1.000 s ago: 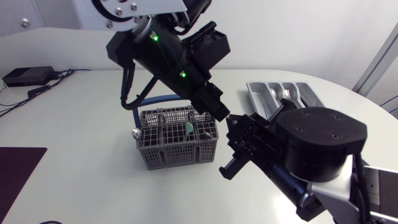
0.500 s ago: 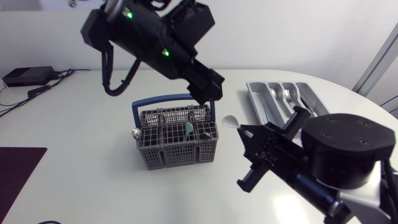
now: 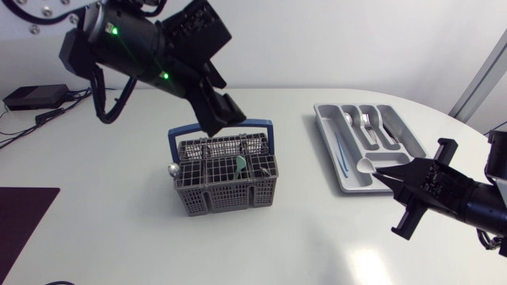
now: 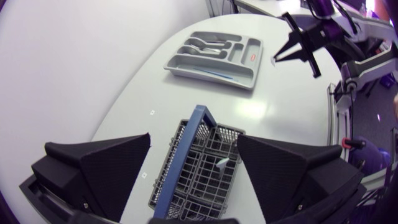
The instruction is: Unload the cutlery basket into the drawer organizer.
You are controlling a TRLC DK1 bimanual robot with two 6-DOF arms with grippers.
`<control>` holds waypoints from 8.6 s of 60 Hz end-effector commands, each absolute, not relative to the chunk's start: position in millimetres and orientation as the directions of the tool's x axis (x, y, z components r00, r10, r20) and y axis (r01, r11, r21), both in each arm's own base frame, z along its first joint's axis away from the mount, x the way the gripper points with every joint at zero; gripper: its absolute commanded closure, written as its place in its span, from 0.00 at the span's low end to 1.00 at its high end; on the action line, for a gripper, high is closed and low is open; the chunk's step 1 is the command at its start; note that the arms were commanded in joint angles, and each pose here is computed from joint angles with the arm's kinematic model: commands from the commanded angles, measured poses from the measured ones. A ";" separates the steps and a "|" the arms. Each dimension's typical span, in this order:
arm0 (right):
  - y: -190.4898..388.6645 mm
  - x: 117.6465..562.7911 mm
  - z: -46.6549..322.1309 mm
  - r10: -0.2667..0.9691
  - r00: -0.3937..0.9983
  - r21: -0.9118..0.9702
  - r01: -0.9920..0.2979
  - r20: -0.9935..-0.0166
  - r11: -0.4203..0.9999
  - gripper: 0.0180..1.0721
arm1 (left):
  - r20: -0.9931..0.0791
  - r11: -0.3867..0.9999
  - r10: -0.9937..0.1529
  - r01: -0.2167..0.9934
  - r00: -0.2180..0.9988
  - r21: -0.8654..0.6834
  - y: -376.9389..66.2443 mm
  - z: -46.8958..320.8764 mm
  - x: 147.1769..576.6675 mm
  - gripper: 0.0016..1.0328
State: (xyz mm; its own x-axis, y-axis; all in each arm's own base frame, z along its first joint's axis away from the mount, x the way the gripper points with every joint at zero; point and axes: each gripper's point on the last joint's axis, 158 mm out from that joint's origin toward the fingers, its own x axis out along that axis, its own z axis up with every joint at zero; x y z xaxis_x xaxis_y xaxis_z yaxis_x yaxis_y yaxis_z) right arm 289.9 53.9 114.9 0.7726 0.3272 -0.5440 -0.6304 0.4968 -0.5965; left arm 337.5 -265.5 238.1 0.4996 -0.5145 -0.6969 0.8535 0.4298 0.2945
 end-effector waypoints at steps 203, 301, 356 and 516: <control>6.5 257.6 12.1 0.390 0.501 -0.468 -0.864 -0.773 0.183 0.10 | -0.912 -0.552 -0.191 0.728 0.363 0.406 -283.6 112.0 335.2 0.56; 16.9 240.3 -11.1 0.416 0.495 -0.443 -0.869 -0.763 0.222 0.10 | -0.875 -0.556 -0.216 0.682 0.433 0.474 -278.0 129.5 328.1 0.61; 12.7 241.3 -19.2 0.424 0.494 -0.428 -0.870 -0.759 0.245 0.10 | -0.927 -0.626 -0.074 0.707 0.367 0.330 -276.4 101.5 330.5 0.96; 112.4 242.6 153.2 0.472 0.803 -0.478 -0.595 -0.363 0.646 0.11 | -0.723 0.503 -0.527 0.850 0.447 0.158 -341.6 240.9 343.9 0.97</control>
